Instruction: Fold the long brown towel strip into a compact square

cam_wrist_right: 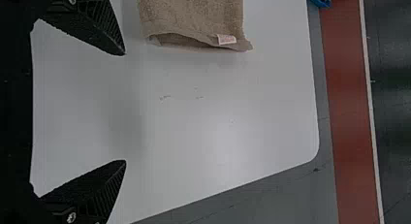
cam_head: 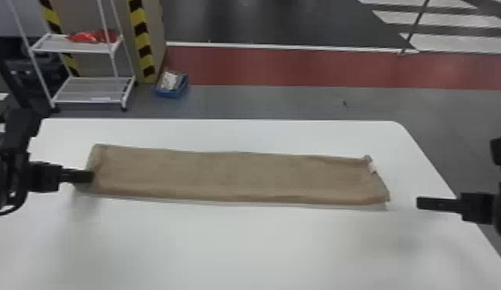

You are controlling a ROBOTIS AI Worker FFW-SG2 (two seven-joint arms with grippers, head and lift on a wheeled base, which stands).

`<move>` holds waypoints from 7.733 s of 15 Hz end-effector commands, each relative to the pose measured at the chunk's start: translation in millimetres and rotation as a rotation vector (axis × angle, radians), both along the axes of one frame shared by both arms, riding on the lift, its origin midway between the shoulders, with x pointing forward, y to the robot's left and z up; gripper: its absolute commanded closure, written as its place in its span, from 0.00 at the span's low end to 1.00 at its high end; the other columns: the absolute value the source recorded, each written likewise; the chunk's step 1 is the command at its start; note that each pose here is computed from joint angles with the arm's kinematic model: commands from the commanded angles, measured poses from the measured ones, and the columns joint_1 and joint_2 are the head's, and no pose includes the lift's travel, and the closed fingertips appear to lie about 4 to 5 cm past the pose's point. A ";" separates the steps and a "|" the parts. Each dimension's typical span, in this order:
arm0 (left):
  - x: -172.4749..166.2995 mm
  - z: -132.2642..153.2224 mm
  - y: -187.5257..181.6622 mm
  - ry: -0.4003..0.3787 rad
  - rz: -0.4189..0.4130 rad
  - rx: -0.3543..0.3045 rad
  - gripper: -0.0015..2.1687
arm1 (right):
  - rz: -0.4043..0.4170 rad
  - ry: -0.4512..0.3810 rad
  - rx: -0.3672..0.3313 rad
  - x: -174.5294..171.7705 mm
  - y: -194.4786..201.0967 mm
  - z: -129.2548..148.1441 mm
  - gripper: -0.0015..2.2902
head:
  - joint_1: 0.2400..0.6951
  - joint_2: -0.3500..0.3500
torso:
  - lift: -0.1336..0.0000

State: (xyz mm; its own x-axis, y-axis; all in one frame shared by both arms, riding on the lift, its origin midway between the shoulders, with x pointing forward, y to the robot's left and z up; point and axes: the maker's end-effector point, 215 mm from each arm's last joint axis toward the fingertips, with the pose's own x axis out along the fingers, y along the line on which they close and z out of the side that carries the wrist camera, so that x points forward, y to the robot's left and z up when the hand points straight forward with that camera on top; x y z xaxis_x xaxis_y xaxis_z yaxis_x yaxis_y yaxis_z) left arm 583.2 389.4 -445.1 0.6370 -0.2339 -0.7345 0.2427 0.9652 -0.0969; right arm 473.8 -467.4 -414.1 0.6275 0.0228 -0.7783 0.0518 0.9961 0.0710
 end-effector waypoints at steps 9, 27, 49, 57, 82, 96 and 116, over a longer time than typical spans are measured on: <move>-58.7 65.6 82.8 -0.074 0.031 -0.141 0.99 | -0.004 -0.041 0.046 5.8 2.9 10.8 0.04 | 1.00 0.45 | 0.07; -54.4 123.7 -242.5 -0.019 -0.191 -0.388 0.99 | -0.047 -0.050 0.073 -16.4 6.0 14.9 0.04 | 1.00 0.08 | 0.07; -67.3 80.8 -176.0 -0.098 -0.078 -0.250 0.02 | 0.207 -0.154 0.174 20.5 204.9 73.0 0.04 | 1.00 0.20 | 0.07; -79.5 58.5 -78.8 -0.130 0.016 -0.249 0.03 | 0.604 -0.153 0.097 46.9 333.4 23.0 0.05 | 1.00 0.69 | 0.07; -103.7 30.3 -57.9 -0.070 0.036 -0.241 0.04 | 1.557 -0.089 -1.025 85.2 429.3 -11.7 0.10 | 1.00 0.93 | 0.07; -105.5 22.2 -57.6 -0.055 0.042 -0.247 0.04 | 1.615 -0.141 -0.976 82.6 450.3 -15.7 0.22 | 1.00 0.96 | 0.07; -105.9 19.0 -56.2 -0.057 0.044 -0.244 0.04 | 1.492 -0.297 -0.936 100.7 449.7 49.1 0.51 | 1.00 0.97 | 0.07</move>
State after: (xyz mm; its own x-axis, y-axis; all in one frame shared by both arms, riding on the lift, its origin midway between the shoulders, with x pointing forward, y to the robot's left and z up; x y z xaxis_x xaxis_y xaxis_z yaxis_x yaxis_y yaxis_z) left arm 477.1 331.8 -426.7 0.6887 -0.3727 -0.6219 0.2131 0.9239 -0.3177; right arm 569.6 -15.2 -384.6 0.5763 0.2933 -0.7628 -0.7650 -0.1347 -0.6298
